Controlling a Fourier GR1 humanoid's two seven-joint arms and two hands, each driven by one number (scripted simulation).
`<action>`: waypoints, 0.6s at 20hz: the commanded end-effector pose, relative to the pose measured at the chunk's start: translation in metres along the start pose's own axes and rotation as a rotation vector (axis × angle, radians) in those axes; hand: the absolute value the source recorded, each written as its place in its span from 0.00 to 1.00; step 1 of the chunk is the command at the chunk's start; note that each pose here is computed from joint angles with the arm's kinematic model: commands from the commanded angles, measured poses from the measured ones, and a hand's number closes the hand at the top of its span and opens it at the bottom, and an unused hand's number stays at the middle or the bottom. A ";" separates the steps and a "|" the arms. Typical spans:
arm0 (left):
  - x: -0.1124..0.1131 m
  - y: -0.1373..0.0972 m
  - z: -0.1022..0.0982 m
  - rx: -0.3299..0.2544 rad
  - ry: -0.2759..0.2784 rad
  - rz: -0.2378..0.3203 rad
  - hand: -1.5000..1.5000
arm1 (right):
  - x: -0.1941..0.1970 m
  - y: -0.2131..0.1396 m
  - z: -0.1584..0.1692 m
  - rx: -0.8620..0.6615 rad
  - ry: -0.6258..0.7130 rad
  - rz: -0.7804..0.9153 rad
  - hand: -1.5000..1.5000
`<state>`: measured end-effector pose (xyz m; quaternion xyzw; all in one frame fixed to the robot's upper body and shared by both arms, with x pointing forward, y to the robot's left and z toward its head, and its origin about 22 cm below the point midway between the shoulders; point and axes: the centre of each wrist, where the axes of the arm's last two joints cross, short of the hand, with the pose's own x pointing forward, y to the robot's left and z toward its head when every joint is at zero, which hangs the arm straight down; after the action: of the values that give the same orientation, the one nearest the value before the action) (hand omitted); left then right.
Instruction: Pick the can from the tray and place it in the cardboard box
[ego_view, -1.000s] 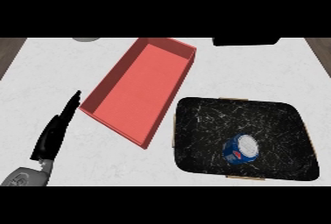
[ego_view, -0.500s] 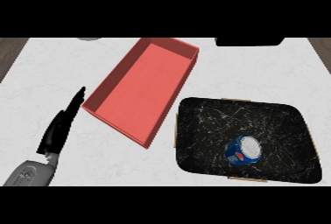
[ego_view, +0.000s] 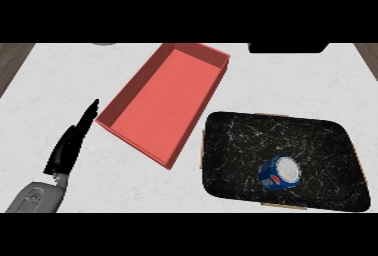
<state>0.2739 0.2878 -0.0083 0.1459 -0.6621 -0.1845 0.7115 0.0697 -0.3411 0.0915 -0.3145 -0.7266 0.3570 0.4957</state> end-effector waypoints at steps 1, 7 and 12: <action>-0.008 -0.005 0.011 -0.002 -0.006 0.001 0.50 | 0.006 0.020 -0.019 0.034 0.055 -0.004 0.00; 0.006 -0.007 0.002 0.001 0.000 0.012 0.50 | 0.012 0.040 -0.035 0.075 0.028 -0.030 0.00; 0.006 -0.015 -0.001 -0.001 0.002 -0.002 0.50 | 0.000 0.040 -0.050 -0.001 0.011 0.031 0.00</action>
<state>0.2731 0.2812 -0.0065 0.1460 -0.6622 -0.1840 0.7115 0.1075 -0.3065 0.0692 -0.3100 -0.7120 0.3691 0.5106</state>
